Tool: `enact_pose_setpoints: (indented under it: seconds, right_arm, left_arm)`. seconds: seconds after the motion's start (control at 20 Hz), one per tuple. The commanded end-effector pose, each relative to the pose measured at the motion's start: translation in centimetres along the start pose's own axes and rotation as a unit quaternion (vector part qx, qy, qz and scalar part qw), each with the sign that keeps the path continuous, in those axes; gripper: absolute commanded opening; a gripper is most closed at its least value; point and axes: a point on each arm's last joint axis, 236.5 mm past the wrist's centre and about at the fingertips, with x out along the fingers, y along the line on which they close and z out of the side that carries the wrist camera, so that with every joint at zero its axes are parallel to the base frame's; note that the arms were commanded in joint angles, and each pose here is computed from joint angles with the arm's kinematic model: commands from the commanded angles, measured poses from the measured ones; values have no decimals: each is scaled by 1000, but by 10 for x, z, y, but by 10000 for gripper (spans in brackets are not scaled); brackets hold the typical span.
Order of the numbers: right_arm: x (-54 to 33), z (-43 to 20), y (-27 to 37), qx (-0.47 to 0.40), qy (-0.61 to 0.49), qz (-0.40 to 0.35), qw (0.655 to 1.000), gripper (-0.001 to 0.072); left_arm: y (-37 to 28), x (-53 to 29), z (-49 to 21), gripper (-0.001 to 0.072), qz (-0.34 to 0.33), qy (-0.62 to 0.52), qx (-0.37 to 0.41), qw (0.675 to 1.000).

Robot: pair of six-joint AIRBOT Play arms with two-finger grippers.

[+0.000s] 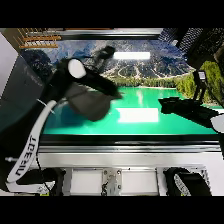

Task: Fold the clothes and pants, and hang the long-sleeved shirts on hangers.

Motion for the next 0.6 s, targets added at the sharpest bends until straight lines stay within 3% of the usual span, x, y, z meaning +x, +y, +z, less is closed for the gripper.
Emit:
enact_pose_setpoints:
  seconds: [0.0,0.05,0.1,0.3,0.4,0.55]
  right_arm:
    - [-23,12,-45,-24,-16,-84,996,15]
    - [-31,16,-56,-13,-26,-102,994,15]
    - [-38,19,-68,-1,-35,-118,992,16]
    - [-53,21,-93,25,-47,-152,987,16]
    - [-52,17,-93,27,-39,-150,988,16]
    - [-50,11,-91,29,-27,-145,989,17]
  left_arm:
    - [-96,16,14,8,-61,-35,55,996]
    - [-100,21,13,238,-57,-35,61,996]
    - [-87,23,14,560,-30,-34,45,998]
    - [48,1,6,583,132,-33,-103,985]
    - [102,-1,-16,583,141,-31,-197,970]
    - [150,26,-69,583,104,1,-333,937]
